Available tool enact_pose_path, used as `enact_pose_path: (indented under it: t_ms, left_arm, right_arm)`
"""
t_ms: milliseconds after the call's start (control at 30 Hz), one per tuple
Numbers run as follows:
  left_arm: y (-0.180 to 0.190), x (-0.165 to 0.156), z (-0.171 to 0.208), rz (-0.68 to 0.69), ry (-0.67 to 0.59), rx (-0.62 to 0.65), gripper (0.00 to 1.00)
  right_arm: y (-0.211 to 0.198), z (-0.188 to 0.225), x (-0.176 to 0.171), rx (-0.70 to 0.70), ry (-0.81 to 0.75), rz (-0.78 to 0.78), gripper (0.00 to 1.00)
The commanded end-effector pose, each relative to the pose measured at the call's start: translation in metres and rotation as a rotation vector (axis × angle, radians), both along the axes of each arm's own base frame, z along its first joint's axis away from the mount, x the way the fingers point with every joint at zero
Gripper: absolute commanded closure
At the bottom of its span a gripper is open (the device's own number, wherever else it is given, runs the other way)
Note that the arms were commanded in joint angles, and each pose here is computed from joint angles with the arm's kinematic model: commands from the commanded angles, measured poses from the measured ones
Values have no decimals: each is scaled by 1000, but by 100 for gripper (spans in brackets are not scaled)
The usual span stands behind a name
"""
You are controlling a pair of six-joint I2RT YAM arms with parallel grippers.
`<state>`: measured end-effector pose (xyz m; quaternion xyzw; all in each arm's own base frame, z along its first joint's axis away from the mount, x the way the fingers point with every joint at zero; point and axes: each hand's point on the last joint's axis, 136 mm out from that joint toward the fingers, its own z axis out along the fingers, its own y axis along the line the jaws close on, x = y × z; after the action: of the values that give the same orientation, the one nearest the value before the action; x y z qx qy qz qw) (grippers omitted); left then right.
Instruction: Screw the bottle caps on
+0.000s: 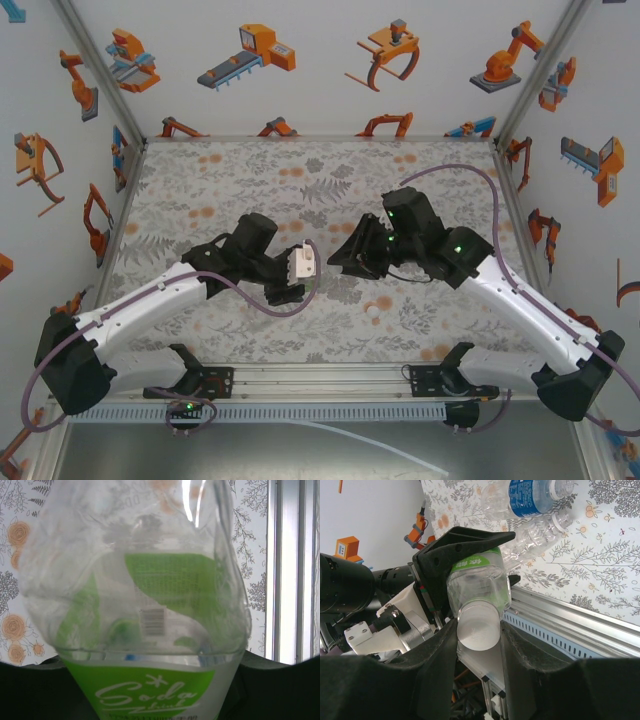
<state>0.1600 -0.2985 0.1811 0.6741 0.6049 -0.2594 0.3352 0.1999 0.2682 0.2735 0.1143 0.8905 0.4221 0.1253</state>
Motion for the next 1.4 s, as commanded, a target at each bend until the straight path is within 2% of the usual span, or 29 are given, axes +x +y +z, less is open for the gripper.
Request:
enact_pose_path:
  t_ms: [0,100,267,433,533,733,933,1100,1367]
  left_arm:
    - [-6,2,13,-14,-18,-30,100]
    - [-6,1,13,-14,-17,-33,100]
    - [-7,-3,23,-33,-20,-66,100]
    - [-9,-15,35,-87,-9,-117,100]
    - [-10,-21,44,-113,-1,-146,100]
    - [-8,-33,60,-152,5,-196,100]
    - [-8,-40,62,-176,0,-203,100]
    - [-8,-48,64,-217,5,-219,100]
    - [-9,-54,68,-251,9,-238,100]
  right_arm:
    - [5,2,-3,29,14,15,65]
    - [5,5,-1,23,-13,24,78]
    - [6,27,4,3,-247,135,100]
    - [18,63,-12,1,-702,447,100]
    - [23,79,-34,7,-949,661,100]
    - [16,88,-68,-39,-1266,973,100]
    - [11,91,-98,10,-1473,1201,100]
    - [13,98,-109,86,-1539,1223,100]
    - [12,98,-113,118,-1572,1211,100]
